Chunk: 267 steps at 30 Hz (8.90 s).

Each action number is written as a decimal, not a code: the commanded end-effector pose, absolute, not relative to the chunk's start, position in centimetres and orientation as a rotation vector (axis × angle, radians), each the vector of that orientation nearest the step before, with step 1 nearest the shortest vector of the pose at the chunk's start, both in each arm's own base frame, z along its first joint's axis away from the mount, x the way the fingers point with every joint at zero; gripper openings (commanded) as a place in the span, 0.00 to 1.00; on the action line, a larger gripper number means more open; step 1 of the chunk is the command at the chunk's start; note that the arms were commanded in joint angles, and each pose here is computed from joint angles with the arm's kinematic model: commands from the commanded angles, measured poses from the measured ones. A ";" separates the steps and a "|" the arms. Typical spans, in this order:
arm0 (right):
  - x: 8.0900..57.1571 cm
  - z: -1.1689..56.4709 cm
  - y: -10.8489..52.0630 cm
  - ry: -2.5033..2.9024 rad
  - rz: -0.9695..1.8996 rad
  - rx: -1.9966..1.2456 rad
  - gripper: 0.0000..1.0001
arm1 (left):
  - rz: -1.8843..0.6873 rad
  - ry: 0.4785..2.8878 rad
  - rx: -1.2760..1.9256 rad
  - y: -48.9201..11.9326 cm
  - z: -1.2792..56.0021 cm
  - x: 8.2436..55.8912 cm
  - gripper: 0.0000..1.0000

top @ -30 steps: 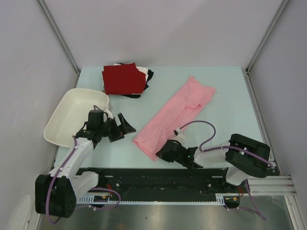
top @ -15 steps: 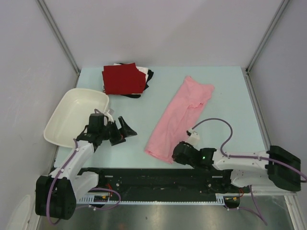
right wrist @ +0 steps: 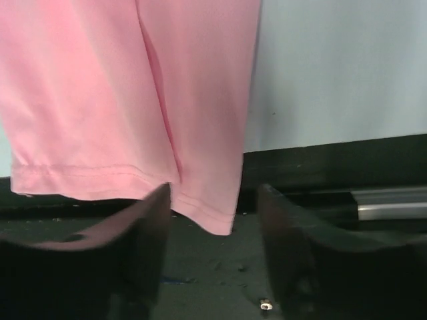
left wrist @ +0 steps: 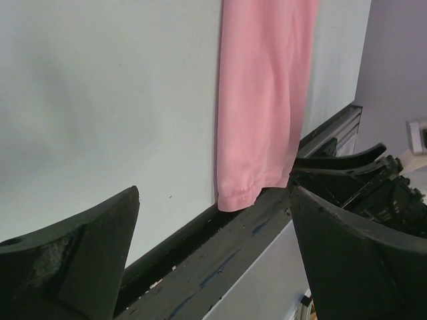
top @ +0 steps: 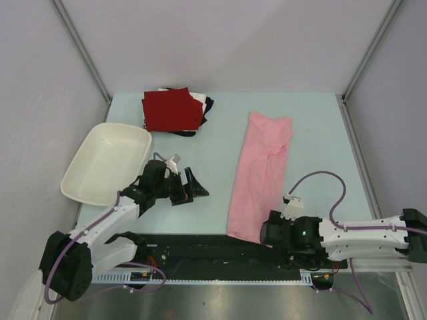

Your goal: Fold and stack the t-shirts

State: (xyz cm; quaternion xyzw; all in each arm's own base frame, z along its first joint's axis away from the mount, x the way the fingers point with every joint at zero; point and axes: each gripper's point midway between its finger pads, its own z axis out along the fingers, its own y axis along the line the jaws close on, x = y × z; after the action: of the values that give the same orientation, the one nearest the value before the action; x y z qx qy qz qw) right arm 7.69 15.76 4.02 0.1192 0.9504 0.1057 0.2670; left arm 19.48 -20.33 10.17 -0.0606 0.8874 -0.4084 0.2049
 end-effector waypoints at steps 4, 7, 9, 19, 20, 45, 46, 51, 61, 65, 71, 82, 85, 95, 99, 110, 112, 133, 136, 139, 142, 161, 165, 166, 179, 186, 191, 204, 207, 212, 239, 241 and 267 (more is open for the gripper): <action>11.0 10.0 15.7 2.301 0.310 0.341 1.00 | -1.208 2.462 -0.049 -24.8 11.5 19.4 1.00; 14.3 14.0 14.7 2.155 0.284 0.397 1.00 | -1.220 2.510 0.056 -27.2 11.3 18.1 0.98; 16.5 15.7 13.7 2.098 0.253 0.394 1.00 | -1.234 2.509 0.104 -28.4 11.6 17.9 0.95; 25.2 17.8 7.4 2.042 0.188 0.609 1.00 | -1.179 2.736 0.362 -32.8 6.7 14.3 0.70; 25.5 17.6 7.2 2.047 0.182 0.617 1.00 | -1.169 2.748 0.369 -32.8 6.4 14.2 0.69; 24.4 13.6 6.7 2.115 0.165 0.636 1.00 | -1.045 2.891 0.538 -32.5 3.0 9.8 0.00; 24.5 13.5 6.8 2.116 0.165 0.638 1.00 | -1.046 2.886 0.531 -32.3 3.0 9.7 0.00; 24.6 12.8 7.0 2.144 0.154 0.629 1.00 | -1.087 2.879 0.431 -30.6 2.9 8.5 0.00; 29.1 8.6 6.6 2.202 0.143 0.727 1.00 | -1.171 2.864 0.355 -31.2 2.0 8.3 0.74; 33.4 8.0 5.8 2.103 0.207 0.816 1.00 | -1.216 2.848 0.351 -32.0 2.6 8.5 0.84; 38.5 5.9 5.2 2.025 0.311 0.895 1.00 | -1.229 2.776 0.414 -33.0 4.8 9.5 0.84; 42.3 2.8 7.6 2.063 0.525 0.926 1.00 | -1.133 2.729 0.319 -30.8 7.1 11.8 0.84; 42.0 1.9 8.7 2.113 0.555 0.921 1.00 | -1.138 2.692 0.202 -29.7 8.0 13.6 0.85; 42.0 0.4 9.5 2.212 0.432 0.893 0.66 | -1.136 2.666 0.002 -27.2 8.1 18.3 0.85; 43.1 0.3 9.9 2.223 0.446 0.907 0.35 | -1.142 2.658 -0.026 -27.3 8.1 19.6 0.85; 47.1 -0.1 9.7 2.228 0.393 0.942 0.00 | -1.150 2.672 -0.026 -27.4 7.7 20.5 0.84; 48.6 -0.1 9.7 2.216 0.397 0.950 0.00 | -1.145 2.677 -0.036 -27.1 7.5 20.7 0.84; 57.7 15.6 8.9 1.983 0.430 0.691 1.00 | -1.255 2.585 -0.008 -27.6 8.8 20.8 1.00; 52.9 19.6 7.0 2.002 0.307 0.632 1.00 | -1.278 2.615 0.051 -28.4 7.4 18.4 0.96; 47.3 21.1 6.4 2.027 0.265 0.605 1.00 | -1.326 2.657 0.125 -29.6 5.9 15.5 0.91; 40.6 19.7 6.1 2.124 0.275 0.577 1.00 | -1.381 2.661 0.198 -31.0 5.2 13.1 0.91; 18.3 18.7 8.6 2.148 0.577 0.440 0.97 | -0.952 2.878 0.048 -30.2 -1.8 14.2 0.89; 17.9 18.7 8.7 2.149 0.590 0.456 0.96 | -0.782 2.924 0.016 -28.5 -2.3 14.4 0.88; 18.0 18.5 8.8 2.155 0.591 0.452 0.95 | -0.772 2.921 0.015 -28.3 -2.1 14.5 0.88; 17.9 16.4 10.0 2.209 0.611 0.442 0.94 | -0.738 2.936 0.014 -28.1 -2.5 14.5 0.87; 17.4 16.0 10.7 2.232 0.618 0.423 0.93 | -0.780 2.964 0.062 -29.5 -4.4 14.0 0.84; 16.7 13.9 11.3 2.327 0.562 0.460 0.89 | -0.834 2.965 0.071 -29.7 -4.5 13.5 0.22; 15.3 7.2 12.6 2.377 0.386 0.546 0.85 | -0.917 2.927 0.078 -29.5 -2.7 12.8 0.00; 14.8 6.0 12.3 2.386 0.382 0.580 0.81 | -0.934 2.920 0.092 -29.7 -2.4 12.8 0.00; 13.7 3.7 12.6 2.419 0.430 0.634 0.73 | -0.973 2.913 0.090 -30.0 -2.1 12.6 0.00; 11.5 -0.3 15.2 2.477 0.562 0.673 0.30 | -1.042 2.872 0.061 -29.8 -1.3 12.7 0.00; 11.6 -0.5 15.1 2.479 0.548 0.669 0.24 | -1.068 2.858 0.062 -30.0 -1.0 12.7 0.00; 16.5 10.4 15.9 2.208 0.574 0.520 0.00 | -1.143 2.611 0.123 -31.5 8.8 17.6 0.00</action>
State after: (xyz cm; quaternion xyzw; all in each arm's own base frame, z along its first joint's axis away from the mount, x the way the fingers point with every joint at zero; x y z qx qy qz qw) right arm 14.36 16.78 8.00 0.2043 0.8853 0.2483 0.3358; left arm 15.44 -31.10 7.11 0.0364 0.9105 -0.3946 0.1184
